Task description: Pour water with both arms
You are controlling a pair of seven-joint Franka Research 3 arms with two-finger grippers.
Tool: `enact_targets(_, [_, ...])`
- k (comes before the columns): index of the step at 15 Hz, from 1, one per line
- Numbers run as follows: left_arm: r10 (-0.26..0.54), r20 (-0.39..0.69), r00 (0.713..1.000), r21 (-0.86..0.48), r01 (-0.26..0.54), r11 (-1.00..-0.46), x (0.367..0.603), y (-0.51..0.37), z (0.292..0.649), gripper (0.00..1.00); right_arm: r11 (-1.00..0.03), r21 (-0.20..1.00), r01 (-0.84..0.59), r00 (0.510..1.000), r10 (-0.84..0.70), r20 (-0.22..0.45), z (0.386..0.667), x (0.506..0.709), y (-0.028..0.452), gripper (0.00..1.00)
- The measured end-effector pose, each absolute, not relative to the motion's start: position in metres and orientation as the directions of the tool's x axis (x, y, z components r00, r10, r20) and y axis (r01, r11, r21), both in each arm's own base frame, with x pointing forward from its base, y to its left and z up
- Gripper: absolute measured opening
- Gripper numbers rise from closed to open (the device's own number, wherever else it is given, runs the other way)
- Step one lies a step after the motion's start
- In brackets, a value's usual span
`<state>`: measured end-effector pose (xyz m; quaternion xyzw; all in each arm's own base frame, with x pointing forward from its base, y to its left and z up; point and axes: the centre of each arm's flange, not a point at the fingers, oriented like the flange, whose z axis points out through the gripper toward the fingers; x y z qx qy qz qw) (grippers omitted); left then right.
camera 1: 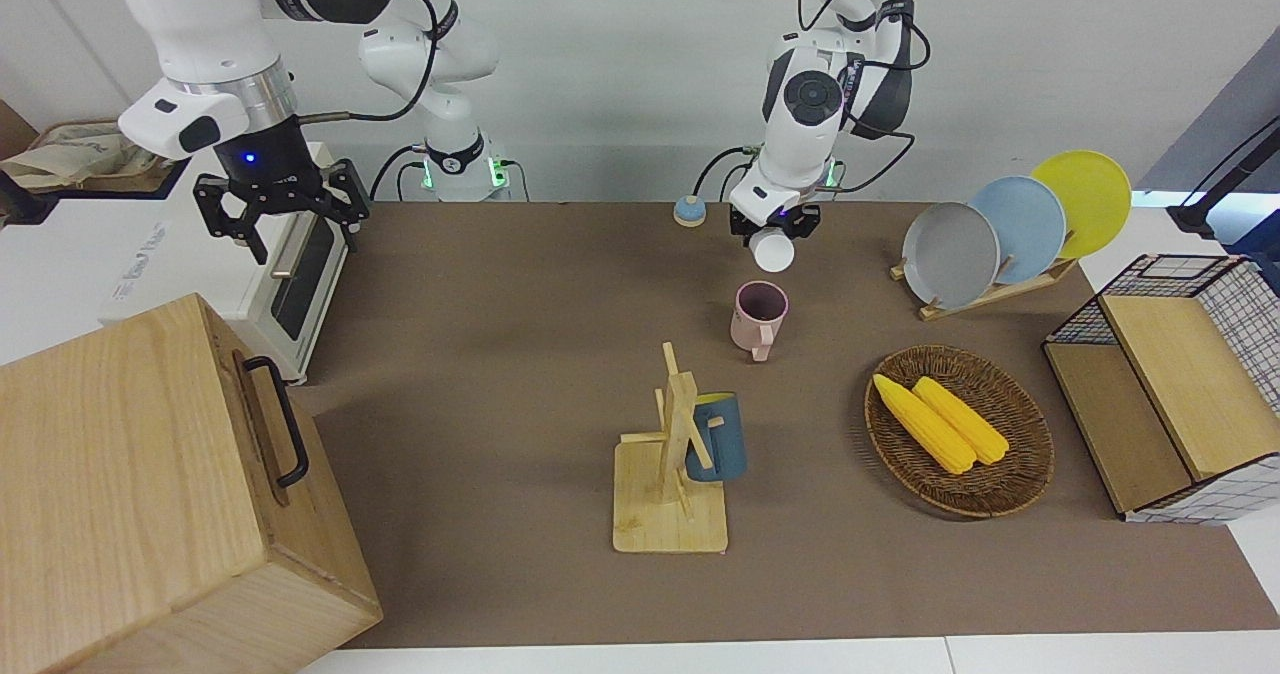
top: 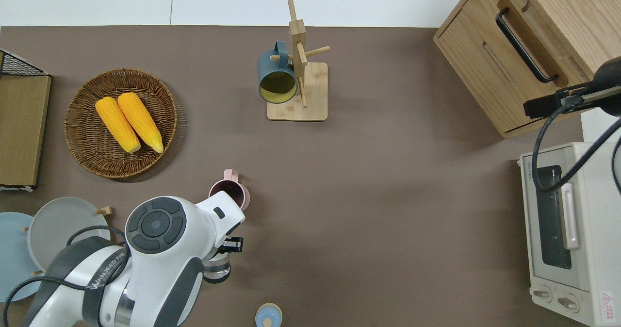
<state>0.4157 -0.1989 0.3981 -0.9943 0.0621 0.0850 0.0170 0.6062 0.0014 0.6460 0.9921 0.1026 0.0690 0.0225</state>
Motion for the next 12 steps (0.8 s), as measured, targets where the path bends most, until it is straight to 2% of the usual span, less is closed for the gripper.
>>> enact_targets(3, [-0.097, -0.100, 0.990, -0.014, -0.098, -0.995, 0.417, -0.189, 0.397, 0.64, -0.978, 0.059, 0.200, 0.969, 0.207, 0.132, 0.646, 0.606, 0.001, 0.99])
enact_targets(7, [-0.003, -0.035, 0.999, -0.004, -0.003, -1.000, 0.433, -0.141, 0.413, 0.64, -0.978, 0.059, 0.200, 0.969, 0.207, 0.132, 0.646, 0.606, 0.001, 0.99])
enact_targets(10, [0.083, 0.060, 0.995, 0.012, 0.082, -0.997, 0.450, -0.098, 0.430, 0.64, -0.978, 0.059, 0.200, 0.969, 0.207, 0.132, 0.646, 0.606, 0.001, 0.99])
enact_targets(12, [0.130, 0.144, 0.981, 0.030, 0.127, -0.991, 0.462, -0.077, 0.443, 0.64, -0.978, 0.059, 0.200, 0.969, 0.207, 0.132, 0.646, 0.606, 0.001, 0.99])
